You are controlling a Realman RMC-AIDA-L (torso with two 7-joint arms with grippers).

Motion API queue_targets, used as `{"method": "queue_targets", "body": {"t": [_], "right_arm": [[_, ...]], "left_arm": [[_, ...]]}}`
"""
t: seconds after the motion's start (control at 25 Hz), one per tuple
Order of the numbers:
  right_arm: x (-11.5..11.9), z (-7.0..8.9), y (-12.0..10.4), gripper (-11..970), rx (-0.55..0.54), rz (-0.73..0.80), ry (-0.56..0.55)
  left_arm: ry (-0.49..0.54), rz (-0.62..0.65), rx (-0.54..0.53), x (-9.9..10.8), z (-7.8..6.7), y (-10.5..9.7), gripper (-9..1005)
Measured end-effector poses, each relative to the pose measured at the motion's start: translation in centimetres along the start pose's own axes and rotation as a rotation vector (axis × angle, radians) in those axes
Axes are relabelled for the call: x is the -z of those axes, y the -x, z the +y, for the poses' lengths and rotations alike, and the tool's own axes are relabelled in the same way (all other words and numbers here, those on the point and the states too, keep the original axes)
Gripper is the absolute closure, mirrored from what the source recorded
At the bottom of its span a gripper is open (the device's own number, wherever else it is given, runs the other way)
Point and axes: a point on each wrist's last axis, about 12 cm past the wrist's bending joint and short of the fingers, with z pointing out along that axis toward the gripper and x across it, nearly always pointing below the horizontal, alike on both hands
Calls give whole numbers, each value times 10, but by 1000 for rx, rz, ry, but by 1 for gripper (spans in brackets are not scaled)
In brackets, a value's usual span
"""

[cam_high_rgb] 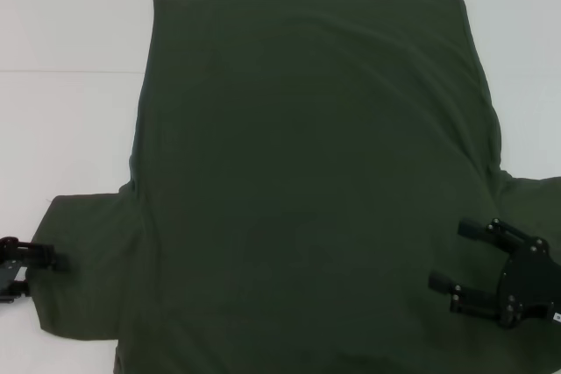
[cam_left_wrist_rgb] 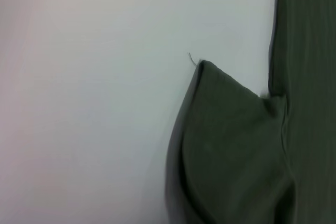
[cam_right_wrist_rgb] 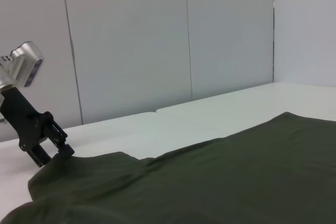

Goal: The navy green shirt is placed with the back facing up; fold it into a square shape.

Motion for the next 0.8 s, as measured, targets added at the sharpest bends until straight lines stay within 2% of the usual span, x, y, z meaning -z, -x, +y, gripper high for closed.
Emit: {"method": "queue_targets", "body": {"t": [0.4,0.56,0.8], "right_arm": [[2,1,1,27,0,-9,1],[2,1,1,27,-1,-11,3],[2,2,1,27,-2,-14,6]], "left_arm": [[21,16,-18,-2,-2,1,570],[23,8,-16,-2,-1,1,809],[22,3,-36,-2,-1,1,970]]}}
